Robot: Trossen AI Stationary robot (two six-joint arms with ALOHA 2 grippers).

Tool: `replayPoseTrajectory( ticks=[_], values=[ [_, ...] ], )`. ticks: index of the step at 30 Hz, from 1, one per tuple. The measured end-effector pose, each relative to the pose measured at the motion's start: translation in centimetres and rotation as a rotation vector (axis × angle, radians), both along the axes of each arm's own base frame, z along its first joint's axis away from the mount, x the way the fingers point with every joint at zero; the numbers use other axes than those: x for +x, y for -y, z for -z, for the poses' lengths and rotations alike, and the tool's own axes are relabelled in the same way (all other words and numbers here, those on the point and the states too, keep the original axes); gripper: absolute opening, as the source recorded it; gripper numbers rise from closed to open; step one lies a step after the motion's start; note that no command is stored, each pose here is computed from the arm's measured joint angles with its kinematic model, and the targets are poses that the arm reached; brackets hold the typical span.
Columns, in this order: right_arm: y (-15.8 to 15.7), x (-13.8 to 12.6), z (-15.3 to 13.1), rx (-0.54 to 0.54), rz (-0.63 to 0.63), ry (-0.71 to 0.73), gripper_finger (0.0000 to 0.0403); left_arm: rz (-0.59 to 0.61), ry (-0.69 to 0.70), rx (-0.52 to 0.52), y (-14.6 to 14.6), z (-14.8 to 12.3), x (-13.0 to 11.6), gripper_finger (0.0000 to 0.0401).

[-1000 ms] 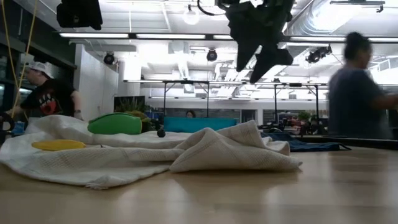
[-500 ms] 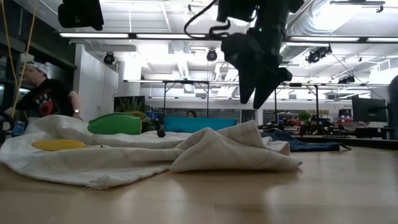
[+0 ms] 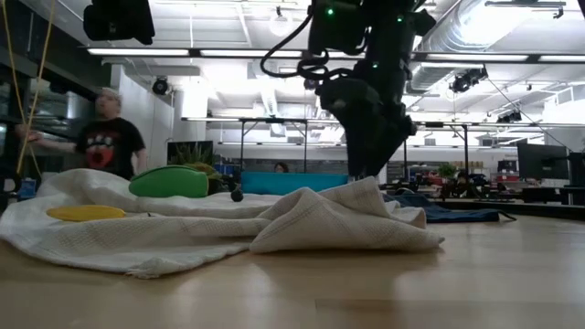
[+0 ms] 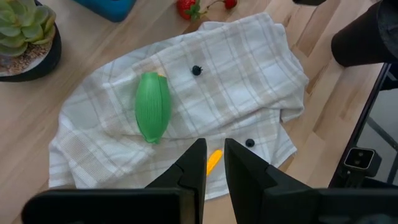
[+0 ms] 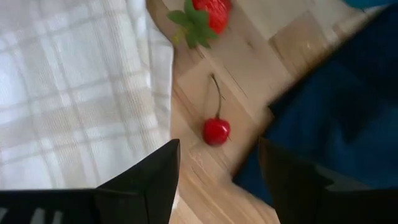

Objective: Pick and placing Produce into tupperware
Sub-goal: Put the cherry into the blue bin

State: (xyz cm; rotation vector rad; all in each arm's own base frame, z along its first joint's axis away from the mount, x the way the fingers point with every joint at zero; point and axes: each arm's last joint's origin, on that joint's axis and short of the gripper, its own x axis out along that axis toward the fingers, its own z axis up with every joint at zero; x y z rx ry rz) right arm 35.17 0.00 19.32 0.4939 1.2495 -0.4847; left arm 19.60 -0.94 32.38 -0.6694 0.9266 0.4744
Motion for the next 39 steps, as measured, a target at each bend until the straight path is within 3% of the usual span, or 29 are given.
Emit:
replayPoseTrajectory(
  ticks=[23,39],
  values=[
    [0.0,1.1,3.5,0.011,0.002,-0.068,0.0207,0.007,-0.003,0.003,0.0,0.0,0.0,0.0046],
    [1.6,1.3,3.7,0.029,0.036,-0.053,0.0206,0.008,-0.003,0.0,0.0,0.0,0.0,0.0046]
  ],
)
